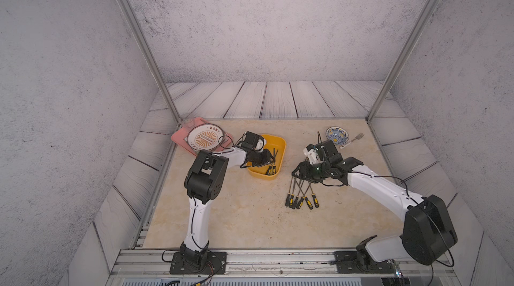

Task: Put the file tool into the storage box
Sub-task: Place the file tool in the storage box, then pick up the file tool from the center of the board.

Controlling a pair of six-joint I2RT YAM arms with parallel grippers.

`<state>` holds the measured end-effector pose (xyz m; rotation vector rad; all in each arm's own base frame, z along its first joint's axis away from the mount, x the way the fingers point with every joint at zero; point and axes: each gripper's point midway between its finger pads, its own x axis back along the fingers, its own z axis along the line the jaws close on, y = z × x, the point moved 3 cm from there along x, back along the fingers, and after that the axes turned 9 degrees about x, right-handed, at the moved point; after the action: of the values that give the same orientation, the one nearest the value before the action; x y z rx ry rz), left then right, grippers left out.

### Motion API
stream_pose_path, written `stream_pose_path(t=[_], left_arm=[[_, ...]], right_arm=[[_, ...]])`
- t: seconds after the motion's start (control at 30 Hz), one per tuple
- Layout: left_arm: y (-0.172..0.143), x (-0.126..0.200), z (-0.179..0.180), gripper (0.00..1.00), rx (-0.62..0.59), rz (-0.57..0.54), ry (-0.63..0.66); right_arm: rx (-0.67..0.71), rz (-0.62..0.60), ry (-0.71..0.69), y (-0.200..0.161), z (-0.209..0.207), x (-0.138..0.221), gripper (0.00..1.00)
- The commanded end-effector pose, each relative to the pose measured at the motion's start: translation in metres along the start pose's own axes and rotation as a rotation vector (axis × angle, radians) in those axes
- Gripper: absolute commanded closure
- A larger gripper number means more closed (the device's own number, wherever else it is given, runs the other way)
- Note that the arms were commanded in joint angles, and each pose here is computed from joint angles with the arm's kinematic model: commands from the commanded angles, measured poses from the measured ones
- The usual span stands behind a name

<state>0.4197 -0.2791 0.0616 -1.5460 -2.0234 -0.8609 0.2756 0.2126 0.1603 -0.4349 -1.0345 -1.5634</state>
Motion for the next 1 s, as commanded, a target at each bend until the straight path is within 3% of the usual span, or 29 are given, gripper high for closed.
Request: stream_pose_path(t=[0.0, 0.23, 0.67, 0.77, 0.83, 0.97], left_arm=[[0.002, 0.022, -0.020, 0.62, -0.028, -0.041, -0.033], [-0.004, 0.061, -0.057, 0.61, -0.053, -0.103, -0.103], [-0.013, 0.079, -0.067, 0.60, -0.070, -0.118, -0.137], [-0.013, 0.079, -0.068, 0.60, -0.065, -0.115, -0.143], [-0.013, 0.079, -0.070, 0.60, -0.064, -0.112, -0.150], [-0.014, 0.079, -0.074, 0.49, -0.062, -0.102, -0.174]], right_arm=[[-0.077, 0.071, -0.180, -0.026, -0.035, -0.003, 0.51], [-0.191, 0.266, -0.429, -0.073, -0.087, -0.019, 0.51], [-0.174, 0.364, -0.567, -0.090, -0.117, -0.031, 0.53], [-0.184, 0.385, -0.560, -0.097, -0.120, -0.037, 0.61], [-0.188, 0.384, -0.546, -0.098, -0.120, -0.040, 0.74], [-0.172, 0.347, -0.520, -0.090, -0.113, -0.037, 0.99]])
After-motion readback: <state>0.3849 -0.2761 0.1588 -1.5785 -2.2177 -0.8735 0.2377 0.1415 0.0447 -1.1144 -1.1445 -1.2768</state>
